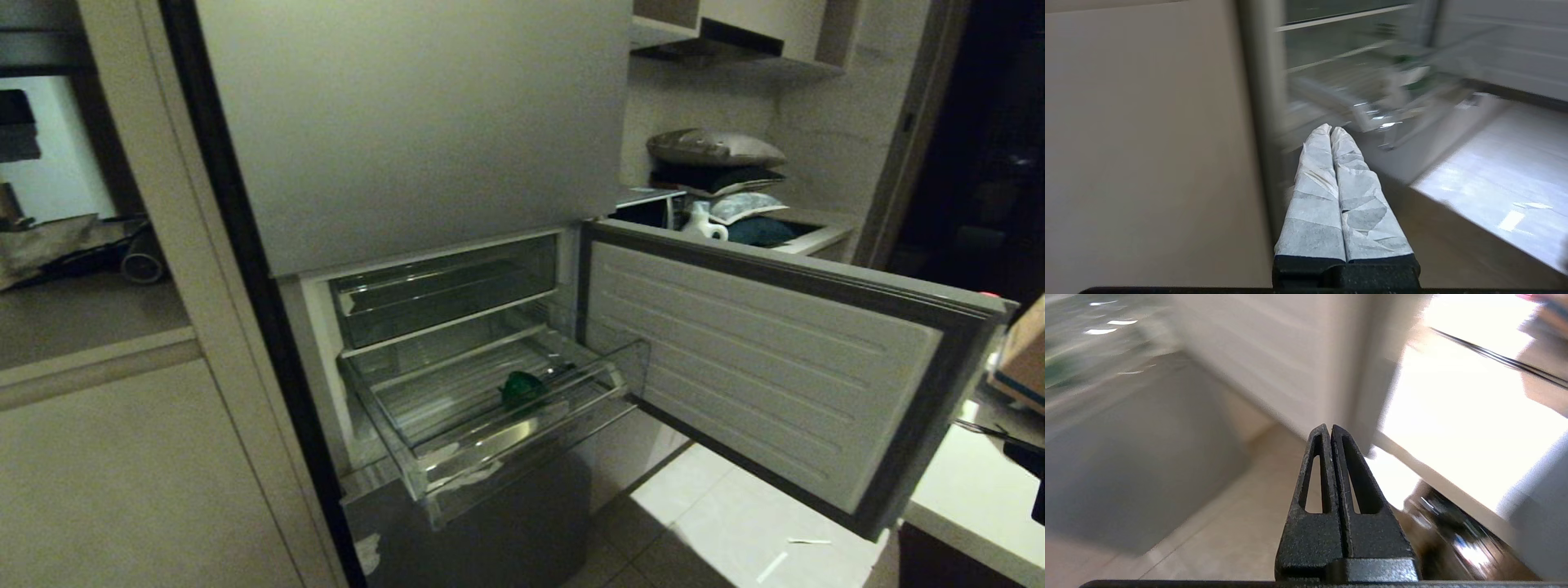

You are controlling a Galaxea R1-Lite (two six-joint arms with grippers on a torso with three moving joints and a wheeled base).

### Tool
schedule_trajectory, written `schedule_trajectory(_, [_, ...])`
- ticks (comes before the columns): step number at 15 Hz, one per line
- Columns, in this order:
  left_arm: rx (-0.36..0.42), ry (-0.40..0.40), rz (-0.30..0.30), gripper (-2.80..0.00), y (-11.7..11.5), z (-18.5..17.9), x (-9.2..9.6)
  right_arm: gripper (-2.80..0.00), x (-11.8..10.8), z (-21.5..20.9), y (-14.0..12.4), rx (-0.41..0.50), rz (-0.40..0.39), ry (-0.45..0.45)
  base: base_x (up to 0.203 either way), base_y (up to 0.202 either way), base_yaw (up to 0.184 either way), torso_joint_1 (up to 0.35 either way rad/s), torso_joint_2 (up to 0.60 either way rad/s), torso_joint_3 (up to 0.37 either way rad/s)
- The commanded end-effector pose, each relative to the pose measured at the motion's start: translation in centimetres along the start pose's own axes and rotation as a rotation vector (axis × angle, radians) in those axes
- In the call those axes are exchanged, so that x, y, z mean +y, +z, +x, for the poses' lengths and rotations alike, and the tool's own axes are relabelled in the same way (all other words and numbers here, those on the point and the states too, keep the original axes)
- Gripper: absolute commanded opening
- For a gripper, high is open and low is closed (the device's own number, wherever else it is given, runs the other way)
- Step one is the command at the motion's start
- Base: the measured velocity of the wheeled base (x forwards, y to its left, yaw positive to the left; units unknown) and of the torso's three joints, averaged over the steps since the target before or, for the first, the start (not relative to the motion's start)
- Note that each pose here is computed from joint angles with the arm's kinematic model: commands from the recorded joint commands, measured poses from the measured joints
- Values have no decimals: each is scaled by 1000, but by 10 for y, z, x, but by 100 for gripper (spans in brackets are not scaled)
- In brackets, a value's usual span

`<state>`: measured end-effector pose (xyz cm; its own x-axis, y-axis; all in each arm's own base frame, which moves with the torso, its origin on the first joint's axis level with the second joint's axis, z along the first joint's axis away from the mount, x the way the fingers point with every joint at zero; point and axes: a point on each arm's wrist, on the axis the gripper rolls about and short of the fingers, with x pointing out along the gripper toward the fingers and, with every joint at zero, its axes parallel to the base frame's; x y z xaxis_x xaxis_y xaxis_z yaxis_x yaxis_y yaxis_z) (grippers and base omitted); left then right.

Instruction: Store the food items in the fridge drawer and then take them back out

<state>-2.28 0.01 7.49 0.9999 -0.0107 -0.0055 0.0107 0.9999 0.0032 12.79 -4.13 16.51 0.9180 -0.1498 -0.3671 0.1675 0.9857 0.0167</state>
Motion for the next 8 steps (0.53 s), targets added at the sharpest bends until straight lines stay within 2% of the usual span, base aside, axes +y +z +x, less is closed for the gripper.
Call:
schedule_trajectory(1, [2,0,0,-280,0,0,0,-280,-13,6,-2,32,36,-86,-1,9,-171,-1,0,-4])
schedule_trajectory(5, [2,0,0,-280,0,0,0,-280,-39,19,-5,98,122,-247,0,9,-174,1,2,2])
schedule_trajectory(8, [2,0,0,-280,0,0,0,-280,-58,32,-4,136,209,-316,0,7,-174,2,1,2])
